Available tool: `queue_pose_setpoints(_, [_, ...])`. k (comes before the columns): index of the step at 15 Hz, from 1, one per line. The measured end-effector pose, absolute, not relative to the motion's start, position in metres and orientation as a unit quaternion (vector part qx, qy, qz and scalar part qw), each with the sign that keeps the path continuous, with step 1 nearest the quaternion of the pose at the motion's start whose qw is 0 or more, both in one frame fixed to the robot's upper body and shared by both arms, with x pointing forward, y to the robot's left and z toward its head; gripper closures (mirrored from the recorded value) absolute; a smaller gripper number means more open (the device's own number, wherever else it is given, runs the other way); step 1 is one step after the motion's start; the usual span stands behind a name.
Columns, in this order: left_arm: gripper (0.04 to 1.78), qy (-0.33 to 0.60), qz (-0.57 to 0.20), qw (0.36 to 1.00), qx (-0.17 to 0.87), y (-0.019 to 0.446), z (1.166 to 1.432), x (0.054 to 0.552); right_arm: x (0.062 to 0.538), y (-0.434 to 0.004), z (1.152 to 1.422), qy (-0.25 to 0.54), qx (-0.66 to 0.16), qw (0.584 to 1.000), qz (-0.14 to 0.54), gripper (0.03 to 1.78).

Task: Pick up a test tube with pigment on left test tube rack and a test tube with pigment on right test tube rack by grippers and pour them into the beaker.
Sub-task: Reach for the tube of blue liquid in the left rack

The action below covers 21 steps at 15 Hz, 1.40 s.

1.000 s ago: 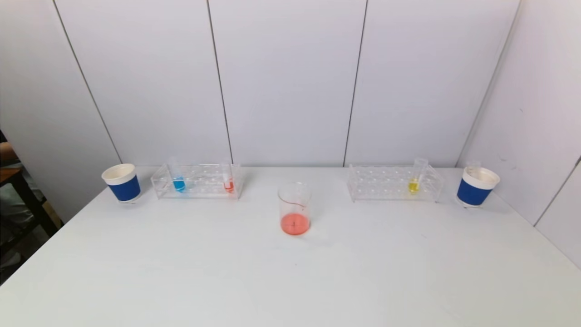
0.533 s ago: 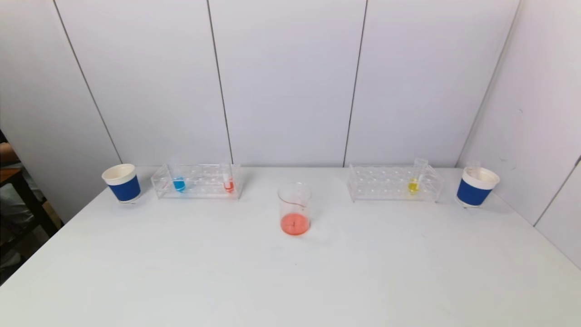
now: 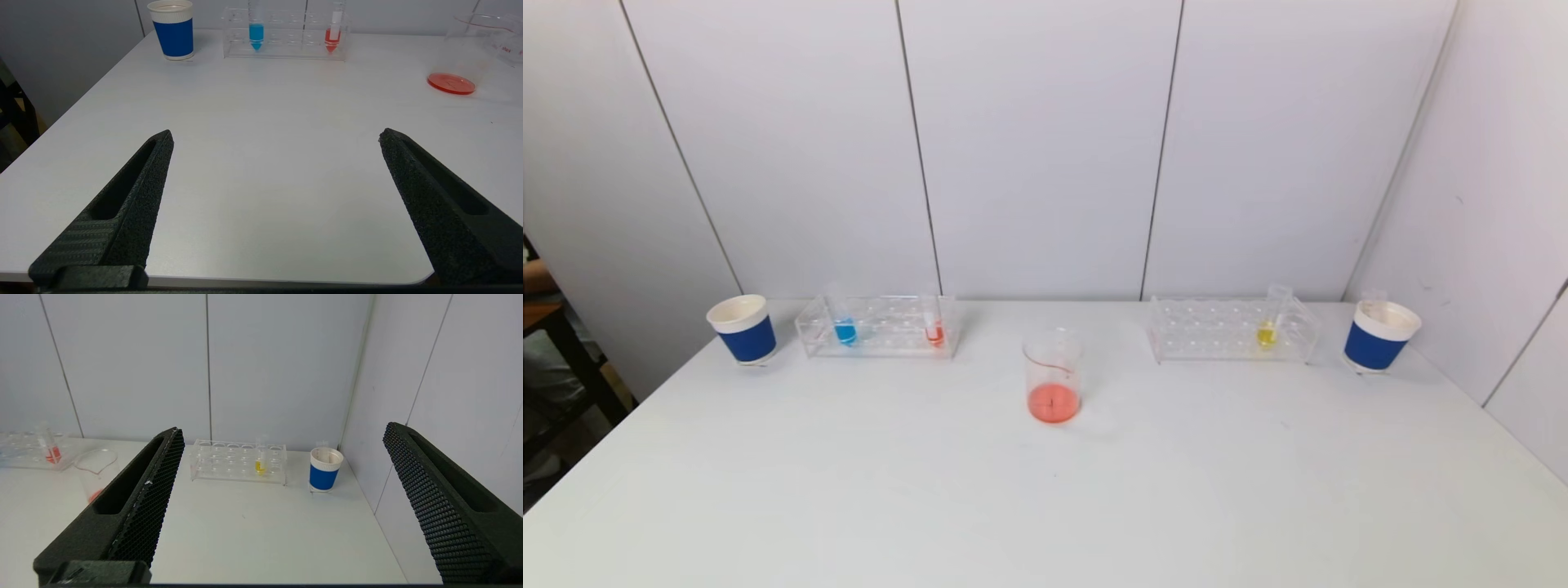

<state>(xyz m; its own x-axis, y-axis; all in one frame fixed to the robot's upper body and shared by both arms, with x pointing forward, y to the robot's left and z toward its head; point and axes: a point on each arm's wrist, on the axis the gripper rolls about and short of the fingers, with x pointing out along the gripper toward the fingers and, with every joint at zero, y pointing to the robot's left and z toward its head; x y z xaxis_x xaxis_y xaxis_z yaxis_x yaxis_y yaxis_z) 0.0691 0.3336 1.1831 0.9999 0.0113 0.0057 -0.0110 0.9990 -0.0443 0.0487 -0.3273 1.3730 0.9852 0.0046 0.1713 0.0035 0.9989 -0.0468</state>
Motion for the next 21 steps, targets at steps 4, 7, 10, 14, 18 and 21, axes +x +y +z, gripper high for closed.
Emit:
queue_pose_setpoints(4, [0.06,-0.003,0.005,1.000,-0.022,0.334,1.183,0.069,0.026,-0.327,1.368,-0.102,-0.023,0.995,0.009,0.04])
queue_pose_setpoints(7, [0.06,-0.003,0.006,1.000,-0.022,0.334,1.183,0.069,0.017,-0.328,1.368,-0.115,-0.021,0.993,0.010,0.04])
queue_pose_setpoints(10, [0.06,-0.003,0.006,1.000,-0.022,0.334,1.183,0.069,0.009,-0.331,1.365,-0.103,-0.017,0.994,0.026,0.04])
queue_pose_setpoints(14, [0.06,-0.003,0.006,1.000,-0.022,0.334,1.183,0.069,-0.003,-0.333,1.355,-0.113,-0.017,0.993,0.015,0.04])
queue_pose_setpoints(18, [0.06,-0.003,0.006,1.000,-0.022,0.334,1.183,0.069,-0.010,-0.335,1.333,-0.114,-0.022,0.993,0.012,0.04])
queue_pose_setpoints(21, [0.06,-0.003,0.006,1.000,-0.022,0.334,1.183,0.069,-0.013,-0.335,1.315,-0.112,-0.023,0.993,0.013,0.04])
